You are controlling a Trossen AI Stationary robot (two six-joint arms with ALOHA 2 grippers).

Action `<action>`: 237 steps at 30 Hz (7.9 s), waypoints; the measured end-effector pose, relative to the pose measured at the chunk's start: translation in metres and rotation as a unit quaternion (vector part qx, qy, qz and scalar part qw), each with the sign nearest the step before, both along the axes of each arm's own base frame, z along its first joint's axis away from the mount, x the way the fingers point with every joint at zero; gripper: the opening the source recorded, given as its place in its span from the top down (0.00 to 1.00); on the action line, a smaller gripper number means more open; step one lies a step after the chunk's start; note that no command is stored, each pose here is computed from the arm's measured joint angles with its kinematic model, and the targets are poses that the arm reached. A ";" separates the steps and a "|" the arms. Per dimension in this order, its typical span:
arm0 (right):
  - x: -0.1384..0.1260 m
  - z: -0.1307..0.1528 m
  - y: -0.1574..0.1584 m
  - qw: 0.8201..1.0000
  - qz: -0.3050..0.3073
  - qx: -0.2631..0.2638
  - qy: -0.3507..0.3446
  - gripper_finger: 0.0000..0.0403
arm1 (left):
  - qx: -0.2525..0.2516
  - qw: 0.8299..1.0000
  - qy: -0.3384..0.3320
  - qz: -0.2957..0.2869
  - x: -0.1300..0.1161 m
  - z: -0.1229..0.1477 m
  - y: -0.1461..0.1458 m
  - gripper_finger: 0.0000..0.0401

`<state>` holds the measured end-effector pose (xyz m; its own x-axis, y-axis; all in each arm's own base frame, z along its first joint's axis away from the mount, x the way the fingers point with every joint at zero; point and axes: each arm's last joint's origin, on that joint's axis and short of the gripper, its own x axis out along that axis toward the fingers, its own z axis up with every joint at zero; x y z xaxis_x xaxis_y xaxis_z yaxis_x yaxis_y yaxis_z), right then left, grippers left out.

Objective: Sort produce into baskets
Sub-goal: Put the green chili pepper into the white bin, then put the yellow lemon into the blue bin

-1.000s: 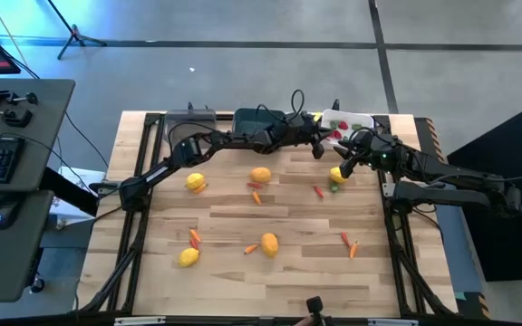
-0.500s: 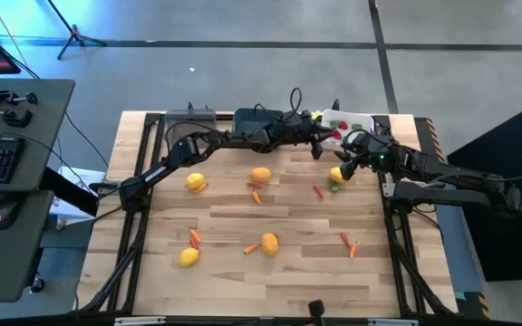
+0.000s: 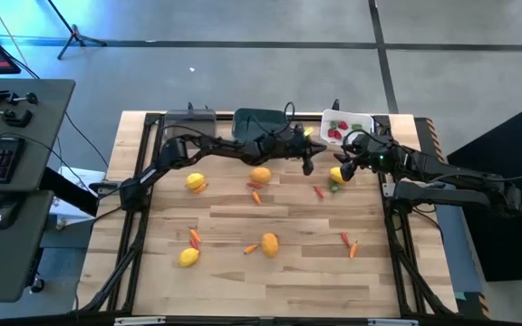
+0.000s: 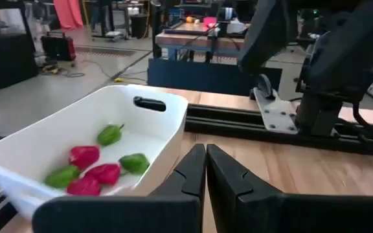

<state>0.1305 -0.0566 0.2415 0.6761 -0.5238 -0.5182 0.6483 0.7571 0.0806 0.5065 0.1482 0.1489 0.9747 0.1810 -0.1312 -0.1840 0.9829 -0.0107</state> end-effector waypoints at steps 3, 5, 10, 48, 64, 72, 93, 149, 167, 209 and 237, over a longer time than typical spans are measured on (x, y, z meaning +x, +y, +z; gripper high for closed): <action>-0.001 -0.001 0.001 1.000 0.000 0.008 0.004 0.54 | -0.001 1.000 0.008 0.010 -0.021 0.000 -0.004 1.00; 0.000 -0.002 0.002 1.000 0.002 0.011 0.004 0.54 | 0.000 1.000 0.006 0.019 -0.037 0.003 -0.007 1.00; 0.000 -0.004 0.006 0.999 0.004 0.032 0.004 0.54 | -0.006 1.000 0.010 0.028 -0.074 0.010 -0.016 1.00; 0.050 -0.091 0.039 0.909 -0.237 0.314 0.137 0.54 | -0.013 0.996 -0.012 0.092 -0.215 -0.027 -0.052 1.00; 0.059 -0.110 0.037 0.907 -0.249 0.292 0.173 0.81 | -0.010 0.995 -0.010 0.095 -0.216 -0.028 -0.050 1.00; 0.082 -0.074 0.036 0.943 -0.130 0.262 0.156 0.96 | -0.013 0.998 -0.015 0.067 -0.217 -0.027 -0.047 1.00; 0.042 -0.018 -0.121 0.951 -0.236 0.142 0.142 0.95 | -0.025 1.000 -0.016 -0.003 -0.220 -0.027 -0.042 1.00; 0.069 -0.018 -0.042 0.914 0.140 0.173 0.338 0.45 | -0.051 0.998 -0.006 -0.036 -0.296 -0.013 -0.072 1.00; 0.090 -0.068 -0.044 0.847 0.158 0.169 0.478 0.19 | -0.069 0.997 0.006 -0.022 -0.310 -0.017 -0.075 1.00; 0.265 -0.011 -0.200 0.885 0.269 -0.010 0.380 0.65 | -0.070 0.996 0.016 0.050 -0.321 -0.023 -0.062 1.00; 0.277 -0.054 -0.224 0.869 0.302 -0.010 0.392 0.36 | -0.072 0.996 0.024 0.050 -0.322 -0.024 -0.062 1.00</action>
